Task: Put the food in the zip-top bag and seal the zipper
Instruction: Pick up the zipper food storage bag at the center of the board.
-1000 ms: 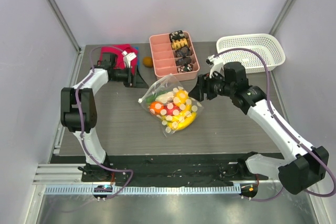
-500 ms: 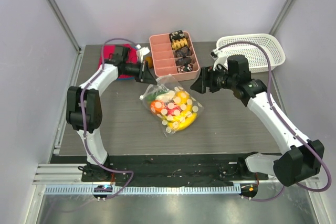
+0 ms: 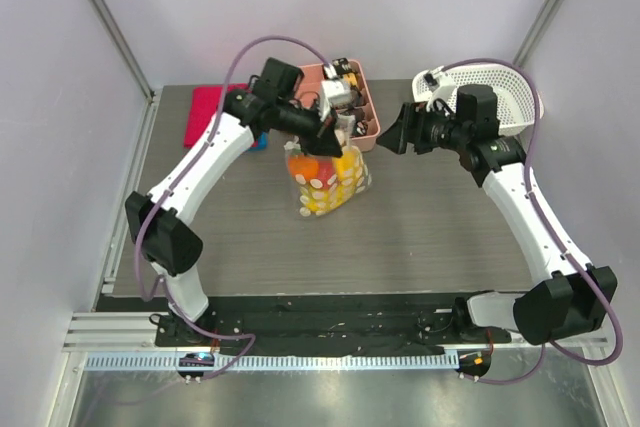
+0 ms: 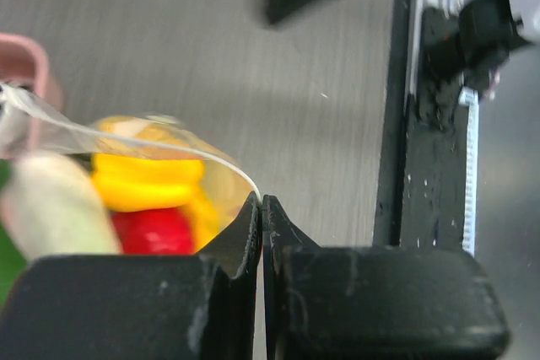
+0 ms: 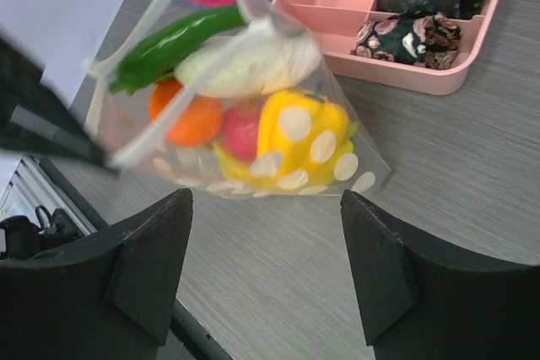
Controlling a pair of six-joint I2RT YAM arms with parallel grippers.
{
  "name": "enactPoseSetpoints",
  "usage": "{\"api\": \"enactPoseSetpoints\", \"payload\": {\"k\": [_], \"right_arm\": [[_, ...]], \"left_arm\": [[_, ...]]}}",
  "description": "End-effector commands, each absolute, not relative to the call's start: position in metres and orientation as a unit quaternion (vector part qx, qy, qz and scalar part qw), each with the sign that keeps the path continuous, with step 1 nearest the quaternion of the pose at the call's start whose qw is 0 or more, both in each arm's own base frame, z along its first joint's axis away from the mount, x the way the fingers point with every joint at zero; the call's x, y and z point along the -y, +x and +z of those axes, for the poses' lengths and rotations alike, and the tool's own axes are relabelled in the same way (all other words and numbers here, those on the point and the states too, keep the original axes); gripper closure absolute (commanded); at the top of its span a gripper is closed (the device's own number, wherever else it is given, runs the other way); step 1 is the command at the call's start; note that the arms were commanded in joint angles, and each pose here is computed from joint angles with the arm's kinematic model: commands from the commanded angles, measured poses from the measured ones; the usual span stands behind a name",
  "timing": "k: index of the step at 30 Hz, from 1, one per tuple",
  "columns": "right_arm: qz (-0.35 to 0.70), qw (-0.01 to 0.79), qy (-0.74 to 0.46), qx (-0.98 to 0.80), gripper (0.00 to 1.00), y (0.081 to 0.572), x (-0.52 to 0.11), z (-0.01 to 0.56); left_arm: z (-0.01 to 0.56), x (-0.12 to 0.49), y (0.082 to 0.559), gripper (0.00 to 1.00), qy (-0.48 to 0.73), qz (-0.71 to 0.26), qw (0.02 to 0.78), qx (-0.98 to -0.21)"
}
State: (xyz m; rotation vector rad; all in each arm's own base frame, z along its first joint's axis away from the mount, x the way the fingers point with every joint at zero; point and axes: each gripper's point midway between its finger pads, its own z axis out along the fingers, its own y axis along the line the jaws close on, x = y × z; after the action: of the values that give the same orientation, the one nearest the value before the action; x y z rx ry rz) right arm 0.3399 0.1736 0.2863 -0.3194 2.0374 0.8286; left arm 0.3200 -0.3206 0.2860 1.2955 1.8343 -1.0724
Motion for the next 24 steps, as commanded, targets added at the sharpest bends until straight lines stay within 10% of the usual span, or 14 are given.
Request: {"api": "enactPoseSetpoints", "payload": {"k": [1, 24], "right_arm": [[0.334, 0.475, -0.153, -0.799, 0.24, 0.354, -0.172, 0.31], [0.339, 0.44, -0.352, -0.753, 0.24, 0.324, -0.205, 0.297]], "left_arm": [[0.263, 0.313, 0.281, 1.0, 0.577, -0.346, 0.298, -0.677], [0.249, 0.322, 0.237, 1.0, 0.606, -0.355, 0.3, -0.645]]}}
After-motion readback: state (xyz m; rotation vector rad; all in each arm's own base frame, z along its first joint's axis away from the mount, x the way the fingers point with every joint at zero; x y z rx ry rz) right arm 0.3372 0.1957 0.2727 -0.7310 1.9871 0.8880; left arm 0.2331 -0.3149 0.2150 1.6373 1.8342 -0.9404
